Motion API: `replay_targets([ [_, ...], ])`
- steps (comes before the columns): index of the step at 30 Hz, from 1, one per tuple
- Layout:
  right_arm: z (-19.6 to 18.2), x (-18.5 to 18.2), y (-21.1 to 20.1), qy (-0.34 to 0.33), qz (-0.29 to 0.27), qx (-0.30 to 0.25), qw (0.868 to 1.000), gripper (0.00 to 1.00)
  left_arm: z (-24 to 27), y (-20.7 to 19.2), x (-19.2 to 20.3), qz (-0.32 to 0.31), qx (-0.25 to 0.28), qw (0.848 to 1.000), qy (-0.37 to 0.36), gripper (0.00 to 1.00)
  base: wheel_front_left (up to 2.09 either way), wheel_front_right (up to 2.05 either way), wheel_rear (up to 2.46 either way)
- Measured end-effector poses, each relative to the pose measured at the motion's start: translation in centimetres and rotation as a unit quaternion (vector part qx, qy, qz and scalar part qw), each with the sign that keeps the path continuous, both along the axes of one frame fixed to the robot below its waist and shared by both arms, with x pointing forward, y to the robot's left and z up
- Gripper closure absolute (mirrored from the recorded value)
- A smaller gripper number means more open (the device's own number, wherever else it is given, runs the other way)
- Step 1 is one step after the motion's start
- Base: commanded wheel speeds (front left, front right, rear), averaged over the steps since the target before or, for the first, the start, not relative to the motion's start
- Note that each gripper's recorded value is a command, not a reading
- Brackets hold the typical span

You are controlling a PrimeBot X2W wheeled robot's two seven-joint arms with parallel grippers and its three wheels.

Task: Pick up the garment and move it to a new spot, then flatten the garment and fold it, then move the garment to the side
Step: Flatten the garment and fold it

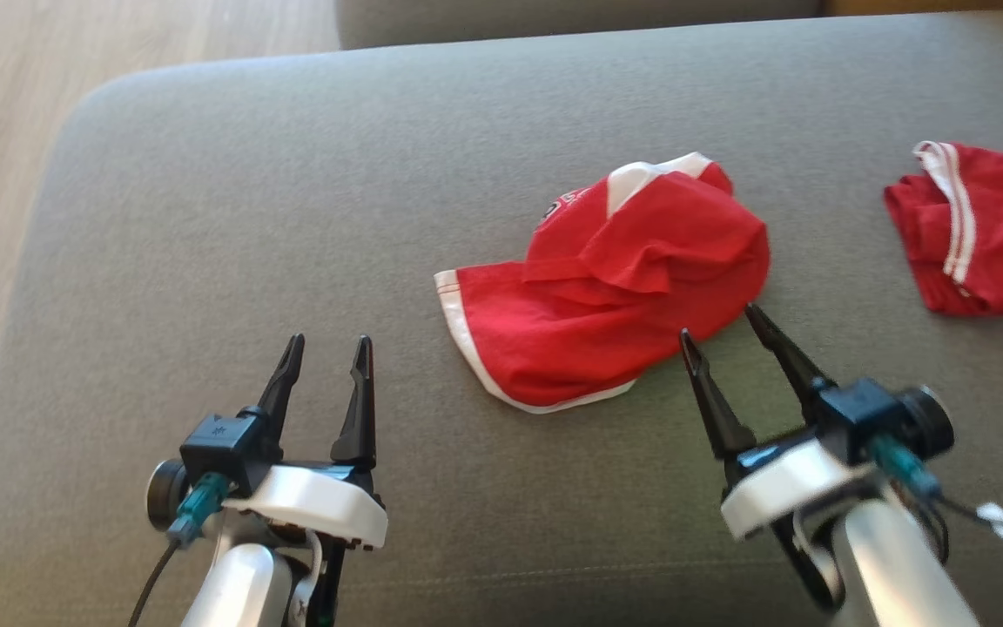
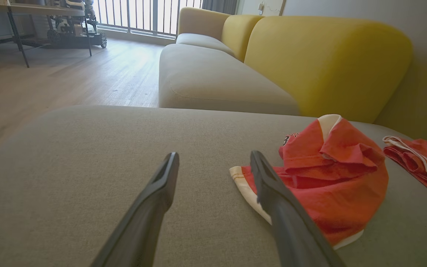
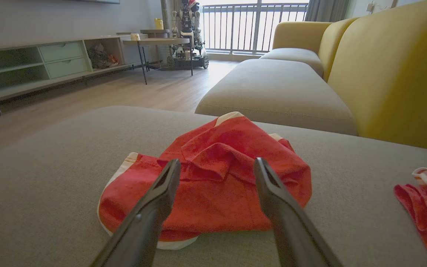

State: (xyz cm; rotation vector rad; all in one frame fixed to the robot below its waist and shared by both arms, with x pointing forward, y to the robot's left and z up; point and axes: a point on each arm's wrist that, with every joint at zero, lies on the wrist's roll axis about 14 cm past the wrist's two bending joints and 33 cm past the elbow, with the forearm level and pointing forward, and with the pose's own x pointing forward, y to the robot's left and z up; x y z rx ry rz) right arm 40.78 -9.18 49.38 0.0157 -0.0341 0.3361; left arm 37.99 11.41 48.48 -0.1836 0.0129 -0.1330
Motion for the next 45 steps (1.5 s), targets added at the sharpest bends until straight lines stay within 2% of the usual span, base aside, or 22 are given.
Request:
replay_targets([
  [6, -0.7, 4.0, 2.2, 0.008, 0.045, -0.06, 0.997, 0.0, -0.7, 1.4, -0.1, 0.024, -0.006, 1.0, 0.013, 0.0, 0.0, 0.0, 0.0],
  [13, -4.5, 7.2, 3.3, 0.051, 0.071, -0.134, 0.987, 0.0, -0.9, 3.1, 0.0, 0.062, -0.01, 0.998, 0.02, 0.0, 0.0, 0.0, 0.0],
  [20, -5.8, 7.5, 6.7, 0.054, 0.122, -0.153, 0.979, 0.0, -1.3, 5.0, -0.5, 0.097, -0.008, 0.995, 0.029, 0.0, 0.0, 0.0, 0.0],
  [26, -8.2, 7.5, 5.8, 0.089, 0.123, -0.187, 0.971, 0.0, -1.4, 4.7, -0.8, 0.094, -0.014, 0.995, 0.033, 0.0, 0.0, 0.0, 0.0],
  [27, -8.2, 7.8, 5.7, 0.088, 0.121, -0.191, 0.97, 0.9, -1.4, 4.7, -0.8, 0.095, -0.014, 0.995, 0.032, 0.0, 0.0, 0.0, 0.0],
  [28, -7.9, 8.1, 5.7, 0.085, 0.119, -0.193, 0.97, 1.0, -1.3, 4.8, -0.8, 0.096, -0.013, 0.995, 0.031, 0.0, 0.0, 0.0, 0.0],
  [34, -6.0, 9.2, 6.1, 0.057, 0.112, -0.181, 0.975, 1.0, -0.9, 4.8, -0.7, 0.096, -0.013, 0.995, 0.025, 0.0, 0.0, 0.0, 0.0],
  [39, -3.0, 9.4, 8.1, 0.021, 0.122, -0.145, 0.982, 1.0, -0.5, 4.8, -0.9, 0.095, -0.019, 0.995, 0.02, 0.0, 0.0, 0.0, 0.0],
  [42, 1.5, 10.3, 10.1, -0.043, 0.139, -0.141, 0.979, 1.0, -0.2, 4.8, -1.0, 0.099, -0.045, 0.994, 0.018, 0.0, 0.0, 0.0, 0.0],
  [45, 8.9, 11.8, 12.0, -0.131, 0.144, -0.112, 0.974, 1.0, 0.3, 4.6, -1.1, 0.095, -0.046, 0.994, 0.012, 0.0, 0.0, 0.0, 0.0],
])
